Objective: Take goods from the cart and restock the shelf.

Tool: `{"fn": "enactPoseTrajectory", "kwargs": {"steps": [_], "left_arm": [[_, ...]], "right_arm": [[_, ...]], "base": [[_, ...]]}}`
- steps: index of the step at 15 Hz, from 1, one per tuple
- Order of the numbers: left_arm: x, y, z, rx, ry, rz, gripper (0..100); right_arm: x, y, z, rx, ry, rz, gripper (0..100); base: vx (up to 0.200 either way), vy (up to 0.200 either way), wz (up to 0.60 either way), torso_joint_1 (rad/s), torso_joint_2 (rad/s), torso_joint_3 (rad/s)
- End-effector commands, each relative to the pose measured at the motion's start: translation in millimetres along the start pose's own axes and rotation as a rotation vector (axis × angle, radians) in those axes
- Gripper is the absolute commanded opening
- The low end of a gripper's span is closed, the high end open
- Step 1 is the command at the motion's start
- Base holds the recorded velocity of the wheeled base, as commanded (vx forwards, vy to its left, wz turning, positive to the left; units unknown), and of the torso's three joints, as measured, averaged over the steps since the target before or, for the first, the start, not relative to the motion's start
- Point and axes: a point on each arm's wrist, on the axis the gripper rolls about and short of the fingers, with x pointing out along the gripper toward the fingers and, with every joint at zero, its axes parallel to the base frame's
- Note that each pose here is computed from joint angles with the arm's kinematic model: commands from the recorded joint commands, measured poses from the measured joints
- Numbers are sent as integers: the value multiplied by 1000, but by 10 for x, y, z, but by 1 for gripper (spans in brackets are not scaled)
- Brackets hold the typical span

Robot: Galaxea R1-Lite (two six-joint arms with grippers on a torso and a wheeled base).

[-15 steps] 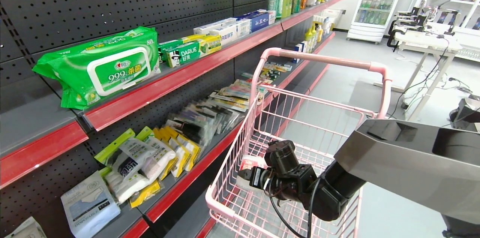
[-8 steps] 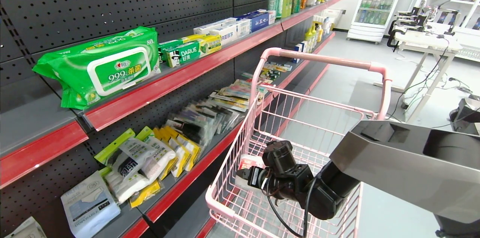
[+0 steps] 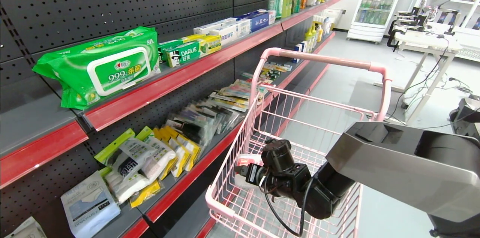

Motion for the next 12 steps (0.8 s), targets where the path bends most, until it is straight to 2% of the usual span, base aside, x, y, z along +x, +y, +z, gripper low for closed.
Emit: {"fn": "enactPoseTrajectory", "kwargs": {"steps": [1, 6, 9, 12], "left_arm": [[1, 0, 0, 0, 1, 0, 100], [1, 0, 0, 0, 1, 0, 100], [1, 0, 0, 0, 1, 0, 100], [1, 0, 0, 0, 1, 0, 100]], "right_arm": [[24, -12, -25, -4, 2, 1, 100], [26, 12, -27, 3, 0, 9, 100], [28, 74, 16, 2, -49, 60, 100], [42, 46, -13, 4, -41, 53, 100]], "base": [[0, 0, 0, 0, 0, 0], [0, 0, 0, 0, 0, 0], [0, 0, 0, 0, 0, 0], [0, 0, 0, 0, 0, 0]]}}
